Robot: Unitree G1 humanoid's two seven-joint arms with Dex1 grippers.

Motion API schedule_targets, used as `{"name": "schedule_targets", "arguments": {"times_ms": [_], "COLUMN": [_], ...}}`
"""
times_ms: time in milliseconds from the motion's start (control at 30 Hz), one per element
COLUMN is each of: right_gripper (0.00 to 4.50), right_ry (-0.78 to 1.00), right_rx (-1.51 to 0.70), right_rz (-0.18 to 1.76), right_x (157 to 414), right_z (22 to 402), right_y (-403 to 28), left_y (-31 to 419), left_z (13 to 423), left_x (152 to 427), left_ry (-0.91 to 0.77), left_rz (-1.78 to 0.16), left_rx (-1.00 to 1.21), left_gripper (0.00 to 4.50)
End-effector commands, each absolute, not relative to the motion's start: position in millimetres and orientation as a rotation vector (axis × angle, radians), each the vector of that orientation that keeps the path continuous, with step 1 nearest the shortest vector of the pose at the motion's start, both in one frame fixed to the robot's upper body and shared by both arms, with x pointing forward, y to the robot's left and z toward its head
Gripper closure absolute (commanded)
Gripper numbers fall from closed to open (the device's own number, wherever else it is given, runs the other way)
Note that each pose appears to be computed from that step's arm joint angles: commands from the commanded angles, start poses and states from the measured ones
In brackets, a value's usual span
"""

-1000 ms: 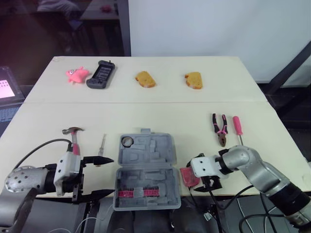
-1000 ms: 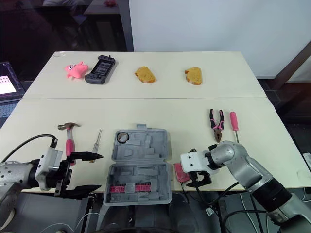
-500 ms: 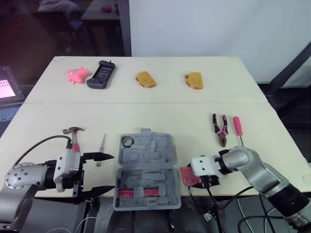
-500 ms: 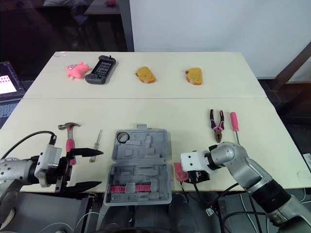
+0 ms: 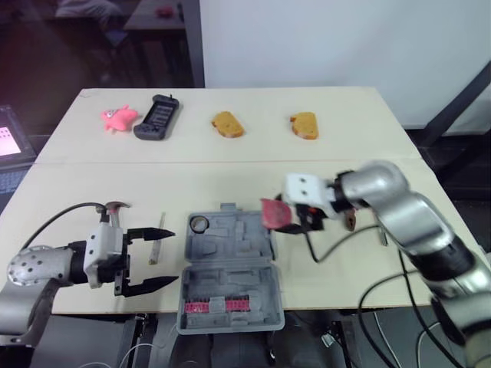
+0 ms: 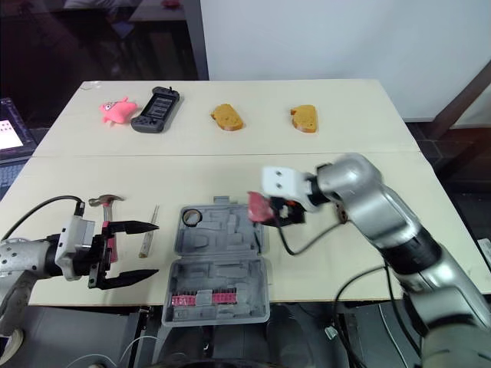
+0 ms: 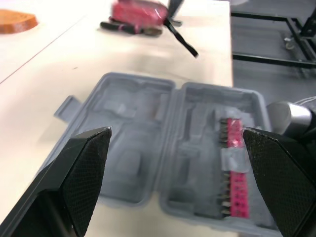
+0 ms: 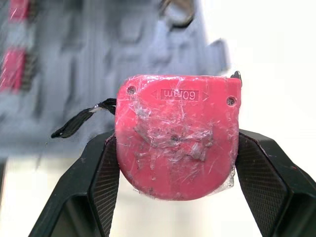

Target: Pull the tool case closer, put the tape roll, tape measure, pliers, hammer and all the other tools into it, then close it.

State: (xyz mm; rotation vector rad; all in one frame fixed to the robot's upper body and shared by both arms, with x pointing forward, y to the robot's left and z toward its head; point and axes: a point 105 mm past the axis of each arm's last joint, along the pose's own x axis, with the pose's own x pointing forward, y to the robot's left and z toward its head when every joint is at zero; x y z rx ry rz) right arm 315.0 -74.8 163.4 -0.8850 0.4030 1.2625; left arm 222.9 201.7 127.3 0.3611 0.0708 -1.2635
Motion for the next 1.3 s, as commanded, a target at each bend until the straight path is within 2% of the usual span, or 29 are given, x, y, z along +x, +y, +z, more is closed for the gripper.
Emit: {"name": "schedule_targets", "arguments": {"times_ms": [33, 167, 333, 667, 1300], "right_gripper": [1.61, 1.61, 1.61, 1.61, 1.61], "right_ry": [0.478, 0.605, 0.663, 0.68, 0.678], "right_rx": [-1.0, -1.101, -1.151, -1.21, -1.217], "right_rz": [1.226, 1.278, 1.268, 1.224, 1.258], "right_x": [325, 319, 322, 341, 341], "right_z": [160, 146, 131, 116, 99], "right_y": [-65, -55, -45, -37, -25], "left_y": [201, 200, 198, 197, 197], "left_z": [131, 132, 131, 131, 131], "left_x": [226, 230, 231, 228, 228], "left_ry": [0.045, 0.035, 0.028, 0.024, 0.026], "left_rz": [-1.27, -1.264, -1.258, -1.239, -1.229], "left_rx": [0.389, 0.394, 0.395, 0.388, 0.385], "left_gripper": [0.0, 0.0, 0.0, 0.0, 0.0]}}
